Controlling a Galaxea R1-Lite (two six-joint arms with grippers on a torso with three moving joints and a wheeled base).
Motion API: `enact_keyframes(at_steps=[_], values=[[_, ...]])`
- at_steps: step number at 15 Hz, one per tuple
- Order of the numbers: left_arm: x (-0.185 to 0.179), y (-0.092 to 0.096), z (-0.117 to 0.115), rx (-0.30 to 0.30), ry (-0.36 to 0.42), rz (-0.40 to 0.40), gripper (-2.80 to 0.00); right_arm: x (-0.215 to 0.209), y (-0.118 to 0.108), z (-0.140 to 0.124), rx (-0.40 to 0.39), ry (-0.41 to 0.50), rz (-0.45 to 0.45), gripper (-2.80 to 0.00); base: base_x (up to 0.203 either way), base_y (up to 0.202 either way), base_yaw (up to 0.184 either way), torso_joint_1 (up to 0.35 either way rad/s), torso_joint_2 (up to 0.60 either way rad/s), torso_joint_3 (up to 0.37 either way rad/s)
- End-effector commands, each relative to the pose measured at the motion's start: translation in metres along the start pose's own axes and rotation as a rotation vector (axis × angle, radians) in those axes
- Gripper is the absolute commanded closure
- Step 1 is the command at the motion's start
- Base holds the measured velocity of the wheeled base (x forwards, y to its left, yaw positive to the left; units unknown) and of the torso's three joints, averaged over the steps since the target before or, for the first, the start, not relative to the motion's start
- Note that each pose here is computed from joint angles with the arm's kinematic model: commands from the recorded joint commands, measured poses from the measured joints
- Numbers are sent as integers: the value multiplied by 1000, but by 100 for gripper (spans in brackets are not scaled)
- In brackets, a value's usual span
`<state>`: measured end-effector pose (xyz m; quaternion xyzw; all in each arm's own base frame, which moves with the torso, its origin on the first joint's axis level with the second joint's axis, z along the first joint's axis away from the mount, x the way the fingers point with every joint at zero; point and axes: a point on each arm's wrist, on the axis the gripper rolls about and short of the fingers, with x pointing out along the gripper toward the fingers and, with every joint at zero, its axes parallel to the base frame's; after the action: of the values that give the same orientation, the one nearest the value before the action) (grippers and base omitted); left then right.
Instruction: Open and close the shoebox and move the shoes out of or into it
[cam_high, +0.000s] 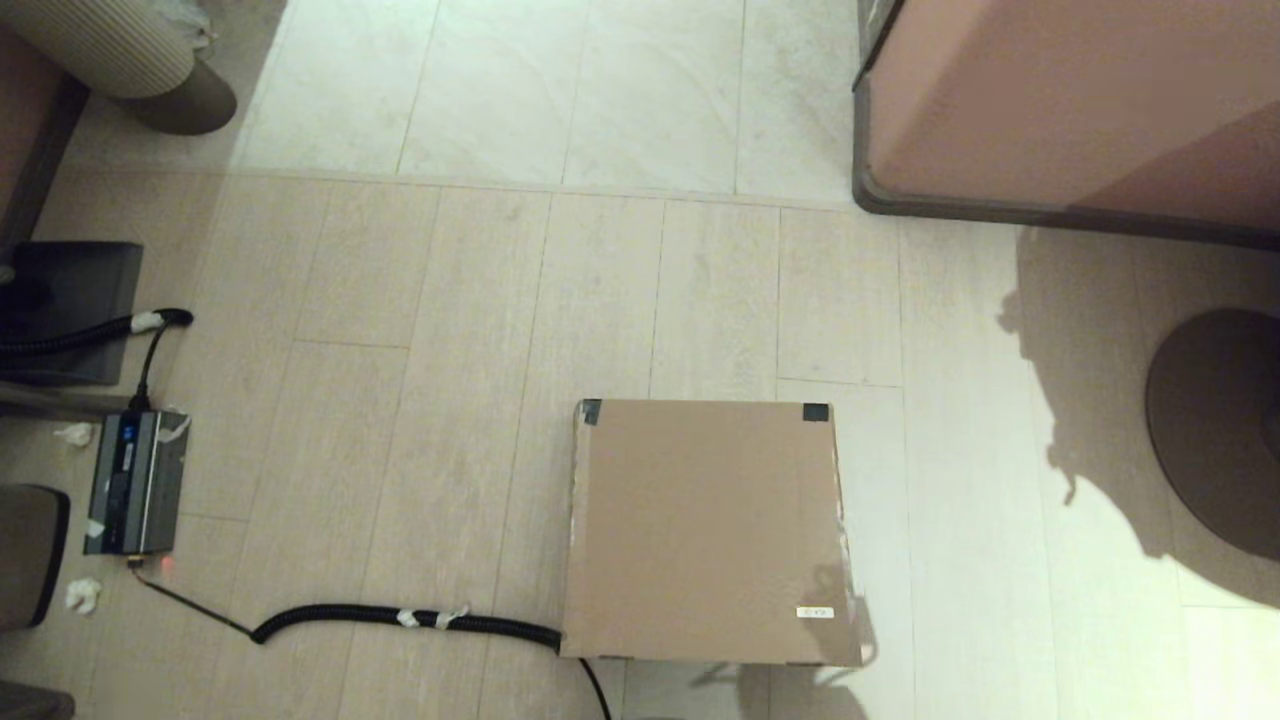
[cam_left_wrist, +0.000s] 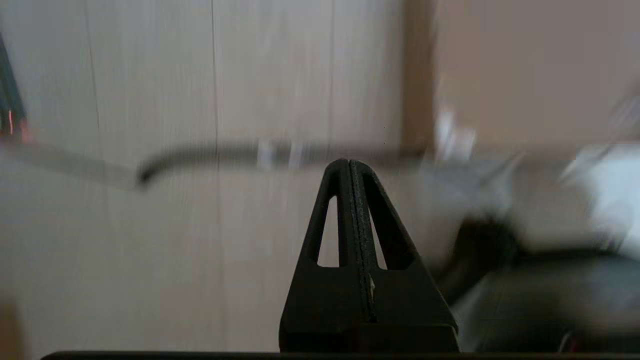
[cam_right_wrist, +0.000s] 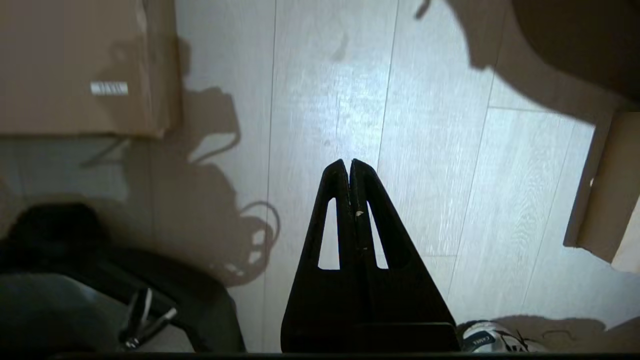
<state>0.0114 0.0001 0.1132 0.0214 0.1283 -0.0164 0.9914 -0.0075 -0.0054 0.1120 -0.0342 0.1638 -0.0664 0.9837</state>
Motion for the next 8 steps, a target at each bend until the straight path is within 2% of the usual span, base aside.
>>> enact_keyframes(at_steps=[1,3,4,5,6,8], values=[[-4,0,-26,9,16,37,0,3,2,-13,-18,7,33,0,0,0,0,0,0,0],[-4,1,-26,4,21,102,0,5,5,-16,-21,16,153,0,0,0,0,0,0,0],[-4,1,-26,-1,21,136,0,7,7,-23,-16,44,230,0,0,0,0,0,0,0],[-5,1,-26,0,18,155,0,8,8,-27,4,63,271,0,0,0,0,0,0,0],[-8,0,-27,2,-17,147,0,8,8,-28,41,62,234,0,0,0,0,0,0,0],[-16,-2,-34,14,-121,56,0,11,8,-28,65,7,194,0,0,0,0,0,0,0]])
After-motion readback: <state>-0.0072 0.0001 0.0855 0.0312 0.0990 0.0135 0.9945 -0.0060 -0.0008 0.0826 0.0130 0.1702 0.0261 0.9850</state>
